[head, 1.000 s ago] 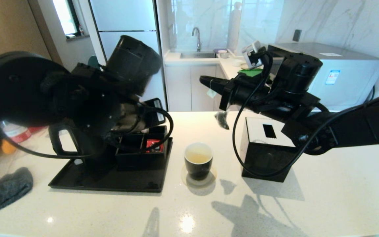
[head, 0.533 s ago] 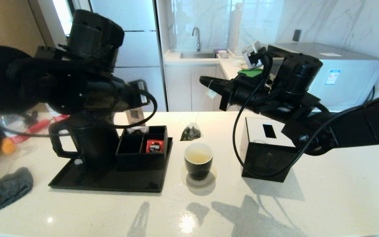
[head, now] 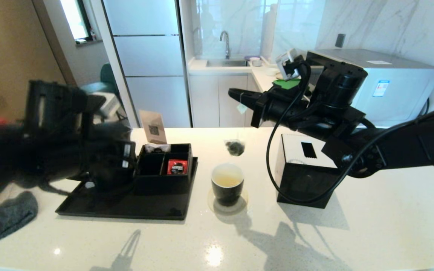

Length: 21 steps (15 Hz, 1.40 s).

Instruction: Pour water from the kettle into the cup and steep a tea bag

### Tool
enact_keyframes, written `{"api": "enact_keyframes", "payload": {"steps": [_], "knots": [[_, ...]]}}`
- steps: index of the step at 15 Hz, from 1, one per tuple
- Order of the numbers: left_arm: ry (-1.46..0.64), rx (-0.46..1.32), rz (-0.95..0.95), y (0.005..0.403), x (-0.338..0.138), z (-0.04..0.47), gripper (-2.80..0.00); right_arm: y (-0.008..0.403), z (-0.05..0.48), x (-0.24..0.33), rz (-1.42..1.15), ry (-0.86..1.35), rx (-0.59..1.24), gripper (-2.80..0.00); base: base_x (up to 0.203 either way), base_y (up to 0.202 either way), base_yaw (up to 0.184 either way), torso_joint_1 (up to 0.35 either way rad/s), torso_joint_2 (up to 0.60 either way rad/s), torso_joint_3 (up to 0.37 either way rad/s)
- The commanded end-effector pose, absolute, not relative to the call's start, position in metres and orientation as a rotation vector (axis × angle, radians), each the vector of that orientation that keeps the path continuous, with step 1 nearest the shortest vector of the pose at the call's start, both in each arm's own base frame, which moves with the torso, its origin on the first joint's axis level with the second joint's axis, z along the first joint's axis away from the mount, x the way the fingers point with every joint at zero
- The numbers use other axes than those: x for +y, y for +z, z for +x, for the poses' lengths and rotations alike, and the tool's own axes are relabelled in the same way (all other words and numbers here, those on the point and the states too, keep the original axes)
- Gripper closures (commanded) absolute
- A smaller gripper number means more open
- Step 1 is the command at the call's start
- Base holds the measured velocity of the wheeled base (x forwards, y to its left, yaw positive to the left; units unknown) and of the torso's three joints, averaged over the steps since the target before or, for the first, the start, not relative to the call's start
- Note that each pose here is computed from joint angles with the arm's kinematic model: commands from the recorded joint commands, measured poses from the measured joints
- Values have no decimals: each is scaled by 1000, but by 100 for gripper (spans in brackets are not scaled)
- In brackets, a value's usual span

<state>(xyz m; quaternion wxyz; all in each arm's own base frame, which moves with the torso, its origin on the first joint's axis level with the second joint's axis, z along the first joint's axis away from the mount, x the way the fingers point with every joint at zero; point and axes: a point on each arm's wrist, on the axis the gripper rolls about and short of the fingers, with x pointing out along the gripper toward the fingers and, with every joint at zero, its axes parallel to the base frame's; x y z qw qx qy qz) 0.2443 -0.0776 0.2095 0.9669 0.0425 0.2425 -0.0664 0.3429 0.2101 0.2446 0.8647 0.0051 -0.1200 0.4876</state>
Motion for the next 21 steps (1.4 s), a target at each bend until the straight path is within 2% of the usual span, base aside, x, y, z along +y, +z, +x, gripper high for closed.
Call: {"api": "enact_keyframes", "payload": {"steps": [1,7,10,13,21], "knots": [[-114,485,96,183,-57,204,0,247,343,211,12,1025,-263,0,0,0,0,0,0,0],[-48,483,84,136,-23,123,0,254,342,209,11,1022,-290,0,0,0,0,0,0,0],[-17,432,64,130,-17,114,0,255,339,207,11,1022,-289,0,0,0,0,0,0,0],[115,430,27,129,-1,114,0,251,340,208,10,1023,-281,0,0,0,0,0,0,0],[130,344,23,103,3,45,0,248,342,210,12,1028,-269,0,0,0,0,0,0,0]]}}
